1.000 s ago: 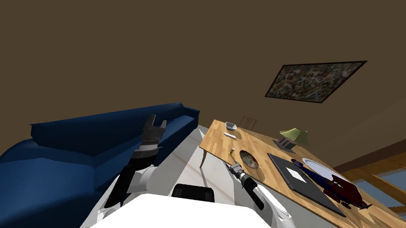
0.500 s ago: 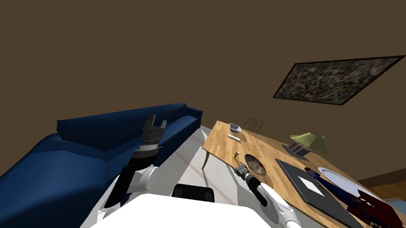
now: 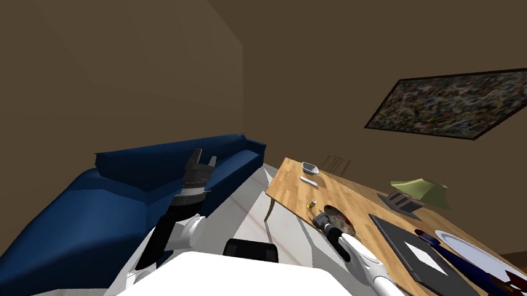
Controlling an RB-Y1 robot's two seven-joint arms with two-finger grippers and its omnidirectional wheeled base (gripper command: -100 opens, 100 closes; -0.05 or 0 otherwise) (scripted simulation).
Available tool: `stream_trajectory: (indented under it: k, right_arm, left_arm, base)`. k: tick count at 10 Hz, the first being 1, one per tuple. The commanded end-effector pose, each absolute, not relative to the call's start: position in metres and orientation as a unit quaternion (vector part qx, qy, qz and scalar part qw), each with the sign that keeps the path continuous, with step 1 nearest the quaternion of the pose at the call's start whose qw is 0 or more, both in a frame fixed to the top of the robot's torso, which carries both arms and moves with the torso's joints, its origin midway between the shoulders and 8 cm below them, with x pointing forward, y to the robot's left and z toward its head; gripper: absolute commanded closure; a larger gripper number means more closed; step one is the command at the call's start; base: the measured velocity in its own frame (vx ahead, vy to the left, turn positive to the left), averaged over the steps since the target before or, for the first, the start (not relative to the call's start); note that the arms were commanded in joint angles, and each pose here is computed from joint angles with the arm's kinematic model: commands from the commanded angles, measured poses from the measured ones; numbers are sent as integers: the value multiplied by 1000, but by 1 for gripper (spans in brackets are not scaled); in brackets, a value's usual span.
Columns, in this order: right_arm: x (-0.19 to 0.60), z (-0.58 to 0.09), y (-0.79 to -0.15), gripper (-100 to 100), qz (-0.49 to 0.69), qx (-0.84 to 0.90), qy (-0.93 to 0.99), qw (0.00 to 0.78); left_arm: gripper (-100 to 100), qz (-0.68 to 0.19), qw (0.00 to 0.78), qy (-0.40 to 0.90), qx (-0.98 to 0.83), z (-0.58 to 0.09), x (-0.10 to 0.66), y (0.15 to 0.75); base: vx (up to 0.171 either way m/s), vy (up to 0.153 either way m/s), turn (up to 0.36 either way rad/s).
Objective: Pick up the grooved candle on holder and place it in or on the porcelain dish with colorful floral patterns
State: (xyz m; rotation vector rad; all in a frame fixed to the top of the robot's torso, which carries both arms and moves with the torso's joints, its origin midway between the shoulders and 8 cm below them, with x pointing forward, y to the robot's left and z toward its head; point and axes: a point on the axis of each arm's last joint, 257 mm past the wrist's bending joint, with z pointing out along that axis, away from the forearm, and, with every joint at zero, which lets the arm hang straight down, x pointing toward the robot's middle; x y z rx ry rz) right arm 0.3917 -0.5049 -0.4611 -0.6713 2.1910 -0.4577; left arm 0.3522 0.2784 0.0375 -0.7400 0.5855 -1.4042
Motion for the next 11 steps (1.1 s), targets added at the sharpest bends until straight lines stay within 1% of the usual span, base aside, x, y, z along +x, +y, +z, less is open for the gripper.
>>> stream_trajectory:
  k: [1, 4, 5, 6, 7, 9, 10, 11]
  right_arm:
    - [393, -458, -529, -100, -208, -273, 861, 376]
    - [399, -447, -565, -100, -253, -285, 855, 352]
    - [396, -451, -560, -100, -244, -282, 856, 357]
    - [396, -450, -561, 0, -246, -283, 856, 356]
    - [398, -458, -551, -100, -246, -282, 856, 356]
    - [399, -465, -540, -100, -246, -281, 857, 355]
    - [398, -462, -544, -100, -246, -280, 857, 355]
    - [398, -462, -544, 100, -247, -281, 857, 355]
  left_arm:
    - [0, -621, 663, 259, -327, 37, 352, 278]
    - [0, -621, 663, 259, -327, 37, 352, 278]
    - [0, -621, 663, 259, -327, 37, 352, 278]
    - [0, -621, 663, 259, -327, 37, 352, 278]
    - [0, -621, 663, 259, -327, 37, 352, 278]
    - [0, -621, 663, 259, -327, 37, 352, 278]
    - [0, -621, 663, 259, -327, 37, 352, 278]
    - [0, -621, 663, 259, -327, 37, 352, 278]
  base:
    - [26, 30, 104]
    - [27, 34, 109]
    - [15, 17, 7]
    - [0, 0, 0]
    - [36, -56, 20]
    - [55, -114, 28]
    - [25, -42, 10]
    - [4, -8, 1]
